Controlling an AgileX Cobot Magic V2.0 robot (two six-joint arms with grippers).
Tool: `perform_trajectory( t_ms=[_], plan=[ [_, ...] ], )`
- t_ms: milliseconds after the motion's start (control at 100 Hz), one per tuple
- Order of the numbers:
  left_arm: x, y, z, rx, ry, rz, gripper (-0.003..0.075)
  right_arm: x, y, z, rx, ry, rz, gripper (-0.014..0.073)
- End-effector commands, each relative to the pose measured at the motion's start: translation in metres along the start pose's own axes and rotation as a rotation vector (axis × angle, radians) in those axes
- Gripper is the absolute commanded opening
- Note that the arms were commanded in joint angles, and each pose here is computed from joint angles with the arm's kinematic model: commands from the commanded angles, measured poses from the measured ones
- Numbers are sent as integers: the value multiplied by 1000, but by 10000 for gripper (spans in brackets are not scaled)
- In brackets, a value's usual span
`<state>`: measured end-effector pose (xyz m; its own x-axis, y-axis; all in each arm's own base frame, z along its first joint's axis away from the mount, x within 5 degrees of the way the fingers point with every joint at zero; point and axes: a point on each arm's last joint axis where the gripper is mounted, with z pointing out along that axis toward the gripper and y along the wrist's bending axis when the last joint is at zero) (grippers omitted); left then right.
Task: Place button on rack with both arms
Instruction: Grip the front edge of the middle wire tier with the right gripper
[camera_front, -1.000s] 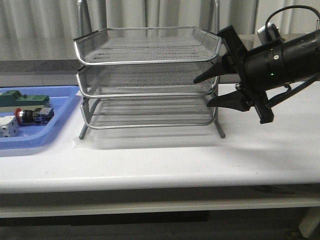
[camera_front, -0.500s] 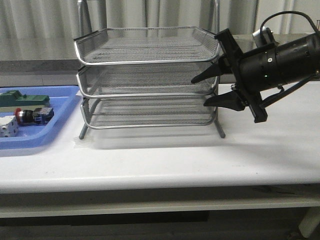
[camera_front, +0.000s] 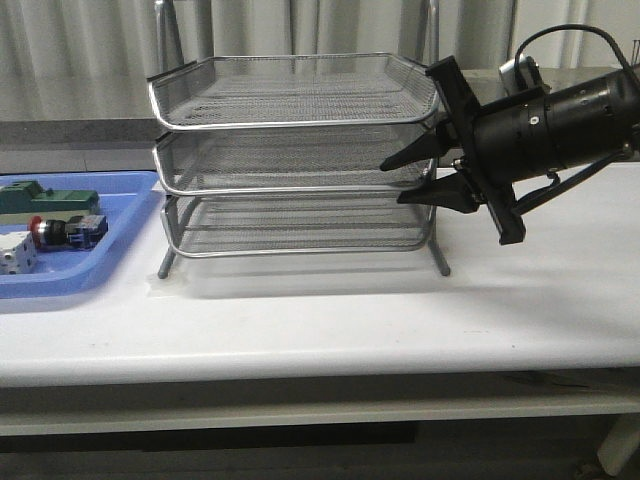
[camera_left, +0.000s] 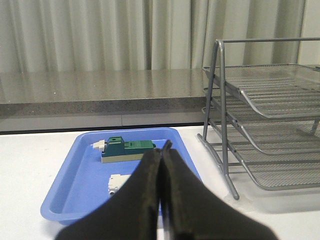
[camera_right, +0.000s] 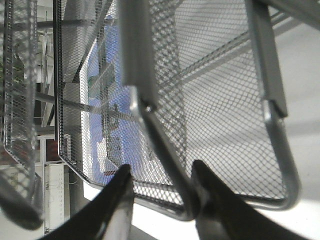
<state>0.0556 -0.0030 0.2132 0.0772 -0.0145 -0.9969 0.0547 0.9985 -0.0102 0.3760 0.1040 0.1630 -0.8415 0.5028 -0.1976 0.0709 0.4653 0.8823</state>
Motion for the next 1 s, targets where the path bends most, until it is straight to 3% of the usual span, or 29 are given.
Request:
perform_trajectory(
  t_ms=[0,440,990],
  plan=[
    [10,0,-1,3,-55,-15,-21,-11,31,-10,-157,-65,40,282],
    [10,0,-1,3,-55,-15,-21,-4,24,-10,-145,-48,61,35],
    [10,0,-1,3,-55,-15,-21,22,2,-13,-133,29,117,31]
  ],
)
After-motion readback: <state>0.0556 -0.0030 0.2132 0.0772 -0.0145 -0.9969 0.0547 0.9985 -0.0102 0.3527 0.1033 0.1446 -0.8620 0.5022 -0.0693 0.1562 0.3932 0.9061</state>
